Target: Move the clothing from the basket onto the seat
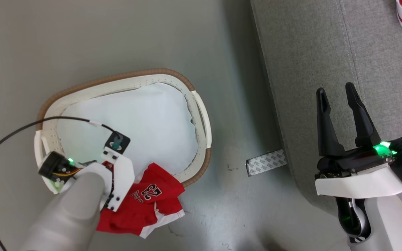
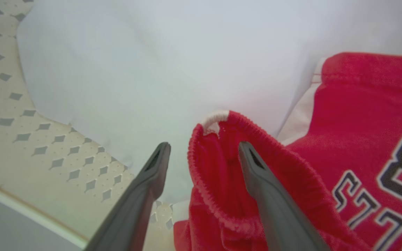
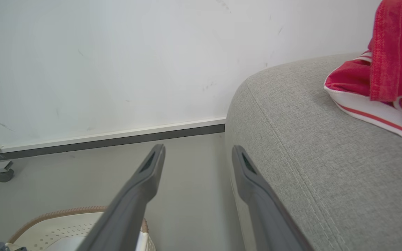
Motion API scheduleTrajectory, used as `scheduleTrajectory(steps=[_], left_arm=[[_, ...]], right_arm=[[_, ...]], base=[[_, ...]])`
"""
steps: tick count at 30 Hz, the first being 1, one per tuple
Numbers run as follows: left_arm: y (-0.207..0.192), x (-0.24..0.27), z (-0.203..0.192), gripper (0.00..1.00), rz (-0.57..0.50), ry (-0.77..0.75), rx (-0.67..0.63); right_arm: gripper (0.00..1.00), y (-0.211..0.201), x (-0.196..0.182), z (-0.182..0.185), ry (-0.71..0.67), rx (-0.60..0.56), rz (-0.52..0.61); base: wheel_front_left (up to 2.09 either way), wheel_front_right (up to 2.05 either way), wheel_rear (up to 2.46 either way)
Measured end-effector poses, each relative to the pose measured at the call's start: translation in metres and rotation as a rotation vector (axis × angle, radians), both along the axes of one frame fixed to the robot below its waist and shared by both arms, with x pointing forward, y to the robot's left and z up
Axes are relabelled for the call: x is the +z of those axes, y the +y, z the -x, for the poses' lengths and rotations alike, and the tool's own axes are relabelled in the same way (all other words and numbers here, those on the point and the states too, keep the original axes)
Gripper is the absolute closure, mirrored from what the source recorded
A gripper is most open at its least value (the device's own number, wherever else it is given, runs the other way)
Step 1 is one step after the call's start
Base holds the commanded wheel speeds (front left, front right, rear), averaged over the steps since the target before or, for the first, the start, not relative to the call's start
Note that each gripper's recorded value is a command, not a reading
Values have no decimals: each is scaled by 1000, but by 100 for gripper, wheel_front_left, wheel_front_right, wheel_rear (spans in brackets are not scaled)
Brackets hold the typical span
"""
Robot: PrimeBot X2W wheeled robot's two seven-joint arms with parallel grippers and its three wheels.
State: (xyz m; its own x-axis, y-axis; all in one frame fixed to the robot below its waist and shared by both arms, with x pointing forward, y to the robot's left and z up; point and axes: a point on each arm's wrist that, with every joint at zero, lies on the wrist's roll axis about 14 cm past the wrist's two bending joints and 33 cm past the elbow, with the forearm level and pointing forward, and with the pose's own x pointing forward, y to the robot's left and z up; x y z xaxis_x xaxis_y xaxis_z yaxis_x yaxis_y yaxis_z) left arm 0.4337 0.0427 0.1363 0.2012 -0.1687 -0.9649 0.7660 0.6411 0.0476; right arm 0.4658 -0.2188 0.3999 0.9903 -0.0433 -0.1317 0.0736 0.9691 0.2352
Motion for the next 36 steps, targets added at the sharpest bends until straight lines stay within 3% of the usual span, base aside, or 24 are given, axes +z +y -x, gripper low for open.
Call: scheduleTrajectory(steps=[15,16,19,20,27,36], left_arm=[[-3,-4,10,2,-21,86,-13],[-3,-4,11,12,-23,88,-13],[-3,-5,12,84,-22,96,-17],[-4,-5,14,100,-21,105,-17],[-22,10,8,100,63,67,10],[-53,69,-17,100,319,-73,215]], right_arm=[[0,7,-1,-8,-10,21,-6],[0,7,-1,-8,-10,23,-7],[0,9,-2,-9,-10,27,-8],[0,9,-2,-9,-11,29,-8],[0,9,6,-11,-30,30,-3],[0,4,29,0,-69,12,18]], base=[[0,0,0],[0,0,0],[0,0,0],[0,0,0],[0,0,0],[0,0,0]])
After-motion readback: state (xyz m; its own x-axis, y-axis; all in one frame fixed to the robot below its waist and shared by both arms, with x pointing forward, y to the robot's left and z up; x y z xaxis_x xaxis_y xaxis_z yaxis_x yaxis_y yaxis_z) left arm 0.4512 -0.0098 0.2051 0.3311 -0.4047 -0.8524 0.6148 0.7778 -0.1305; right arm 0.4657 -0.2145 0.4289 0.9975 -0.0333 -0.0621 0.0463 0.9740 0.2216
